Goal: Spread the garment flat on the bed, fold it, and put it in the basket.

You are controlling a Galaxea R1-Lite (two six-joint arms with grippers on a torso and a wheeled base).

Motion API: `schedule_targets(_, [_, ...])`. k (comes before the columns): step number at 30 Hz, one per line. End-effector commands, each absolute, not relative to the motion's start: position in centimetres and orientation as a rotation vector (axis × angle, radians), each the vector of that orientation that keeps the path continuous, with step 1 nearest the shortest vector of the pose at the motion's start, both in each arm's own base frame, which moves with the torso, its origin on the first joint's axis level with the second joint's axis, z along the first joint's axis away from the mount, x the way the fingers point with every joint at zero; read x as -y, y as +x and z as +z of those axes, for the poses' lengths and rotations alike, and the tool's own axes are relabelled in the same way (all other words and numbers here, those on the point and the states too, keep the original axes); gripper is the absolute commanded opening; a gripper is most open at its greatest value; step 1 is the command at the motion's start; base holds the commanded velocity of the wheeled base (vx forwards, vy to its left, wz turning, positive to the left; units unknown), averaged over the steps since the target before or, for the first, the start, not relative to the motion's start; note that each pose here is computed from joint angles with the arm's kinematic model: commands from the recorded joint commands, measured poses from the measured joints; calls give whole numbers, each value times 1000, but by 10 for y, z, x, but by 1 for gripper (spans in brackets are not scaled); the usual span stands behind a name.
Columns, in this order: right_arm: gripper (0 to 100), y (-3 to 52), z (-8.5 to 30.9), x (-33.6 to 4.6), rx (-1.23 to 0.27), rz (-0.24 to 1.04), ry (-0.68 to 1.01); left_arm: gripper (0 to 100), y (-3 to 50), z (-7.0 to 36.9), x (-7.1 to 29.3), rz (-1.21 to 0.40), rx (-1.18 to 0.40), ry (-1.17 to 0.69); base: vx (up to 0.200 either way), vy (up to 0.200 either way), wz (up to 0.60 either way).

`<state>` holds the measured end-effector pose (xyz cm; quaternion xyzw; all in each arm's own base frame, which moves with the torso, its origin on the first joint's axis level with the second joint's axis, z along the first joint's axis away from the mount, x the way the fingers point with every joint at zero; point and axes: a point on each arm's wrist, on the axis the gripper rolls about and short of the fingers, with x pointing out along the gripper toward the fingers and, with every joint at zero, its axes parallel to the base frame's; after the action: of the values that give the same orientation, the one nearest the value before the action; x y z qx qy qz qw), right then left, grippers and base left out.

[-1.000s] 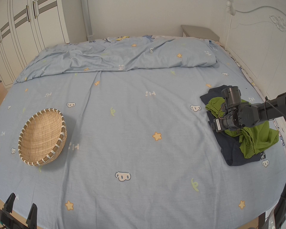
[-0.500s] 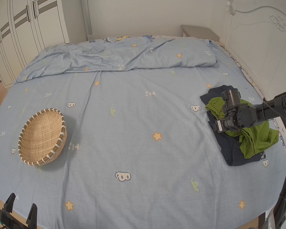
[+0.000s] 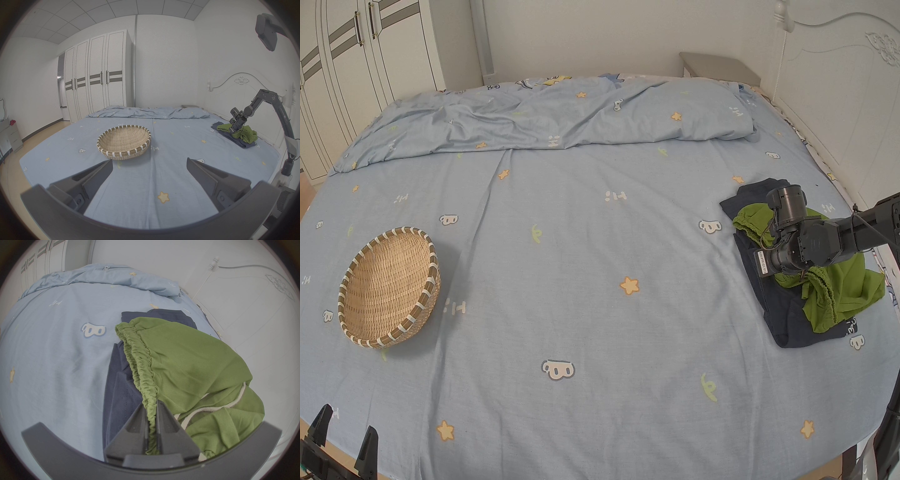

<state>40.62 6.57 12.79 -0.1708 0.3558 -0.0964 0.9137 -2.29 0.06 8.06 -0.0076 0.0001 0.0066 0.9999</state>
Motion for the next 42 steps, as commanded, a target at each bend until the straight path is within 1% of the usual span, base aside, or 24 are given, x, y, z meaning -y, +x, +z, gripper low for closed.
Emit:
schedule_targets(1, [0,406,130,-66,-728,-199,-351,100,-23,76,-1,14,0,-15,0,0,0])
schedule_targets(14, [0,402,127,-69,-747,-187,-365,100,-23,76,-1,14,0,-15,0,0,0])
schedule_targets(15, [100,402,127,-69,-747,-187,-365,100,-23,76,-1,14,0,-15,0,0,0])
schedule_targets(26, [100,398,129,-68,-757,-187,-365,100,-23,76,-1,14,0,-15,0,0,0])
schedule_targets(29, [100,386,137,-67,-752,-184,-365,100,-23,76,-1,14,0,-15,0,0,0])
schedule_targets(42, [100,375,134,-57,-783,-202,-370,100,-23,76,-1,14,0,-15,0,0,0])
